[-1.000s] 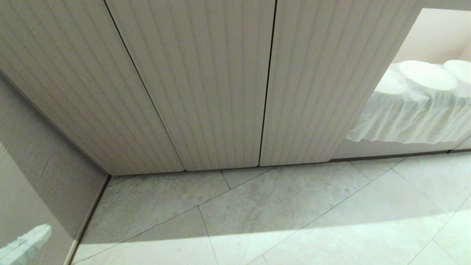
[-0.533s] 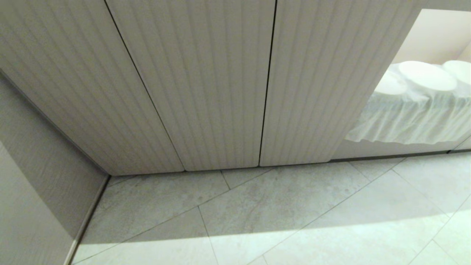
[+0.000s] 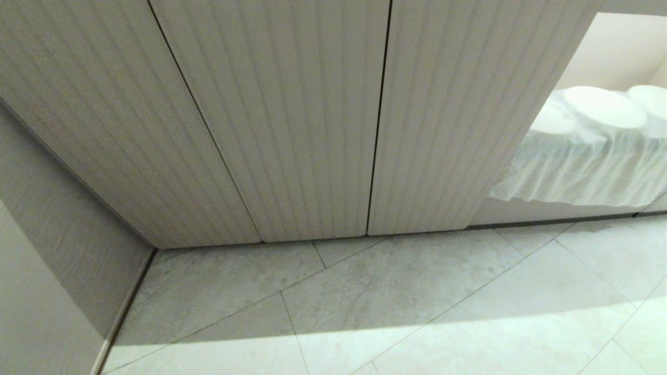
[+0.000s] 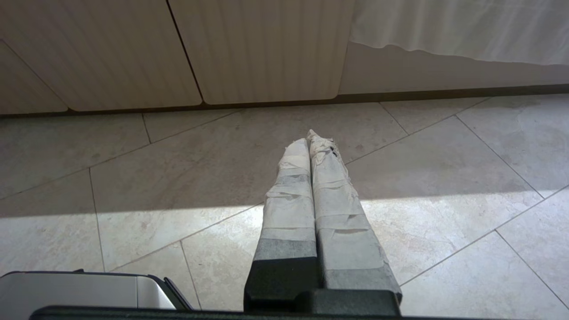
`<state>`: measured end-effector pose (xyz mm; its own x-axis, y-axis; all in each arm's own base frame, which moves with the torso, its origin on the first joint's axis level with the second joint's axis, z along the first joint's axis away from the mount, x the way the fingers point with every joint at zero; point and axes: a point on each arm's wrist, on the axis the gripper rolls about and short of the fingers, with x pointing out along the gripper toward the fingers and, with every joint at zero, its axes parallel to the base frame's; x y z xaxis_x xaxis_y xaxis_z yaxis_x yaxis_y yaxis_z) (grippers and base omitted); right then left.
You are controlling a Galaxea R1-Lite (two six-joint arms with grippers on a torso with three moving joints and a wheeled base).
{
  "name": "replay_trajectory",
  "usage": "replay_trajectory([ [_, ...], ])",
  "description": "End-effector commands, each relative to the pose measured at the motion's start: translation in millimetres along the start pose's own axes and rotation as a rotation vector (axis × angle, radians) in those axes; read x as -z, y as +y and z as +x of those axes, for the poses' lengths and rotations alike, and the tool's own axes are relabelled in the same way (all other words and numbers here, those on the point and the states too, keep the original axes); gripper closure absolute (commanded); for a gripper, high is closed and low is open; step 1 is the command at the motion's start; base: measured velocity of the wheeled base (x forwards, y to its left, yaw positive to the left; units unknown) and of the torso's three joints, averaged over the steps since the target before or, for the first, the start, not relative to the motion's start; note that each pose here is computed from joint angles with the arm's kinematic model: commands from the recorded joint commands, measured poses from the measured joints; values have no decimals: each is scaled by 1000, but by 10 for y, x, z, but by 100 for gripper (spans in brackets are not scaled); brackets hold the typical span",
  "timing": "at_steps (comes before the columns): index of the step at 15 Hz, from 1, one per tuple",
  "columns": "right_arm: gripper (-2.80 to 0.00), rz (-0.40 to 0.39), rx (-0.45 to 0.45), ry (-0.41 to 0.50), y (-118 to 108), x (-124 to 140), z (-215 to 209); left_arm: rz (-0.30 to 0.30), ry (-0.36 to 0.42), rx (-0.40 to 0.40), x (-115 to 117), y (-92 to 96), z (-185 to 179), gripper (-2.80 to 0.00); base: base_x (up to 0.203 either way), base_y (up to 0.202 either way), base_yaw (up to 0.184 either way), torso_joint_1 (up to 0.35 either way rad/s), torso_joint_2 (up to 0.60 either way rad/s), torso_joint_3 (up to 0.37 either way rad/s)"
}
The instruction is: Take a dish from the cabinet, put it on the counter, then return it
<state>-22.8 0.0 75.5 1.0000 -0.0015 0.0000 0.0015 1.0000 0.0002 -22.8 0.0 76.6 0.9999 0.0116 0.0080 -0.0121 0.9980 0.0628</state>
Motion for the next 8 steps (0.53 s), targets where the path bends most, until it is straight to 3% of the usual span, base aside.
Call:
replay_trajectory([
  [1,0,0,0,0,0,0,0,0,-1,-1,2,0,0,0,0,0,0,0,0,0],
  [8,0,0,0,0,0,0,0,-6,-1,-1,1,0,0,0,0,0,0,0,0,0],
])
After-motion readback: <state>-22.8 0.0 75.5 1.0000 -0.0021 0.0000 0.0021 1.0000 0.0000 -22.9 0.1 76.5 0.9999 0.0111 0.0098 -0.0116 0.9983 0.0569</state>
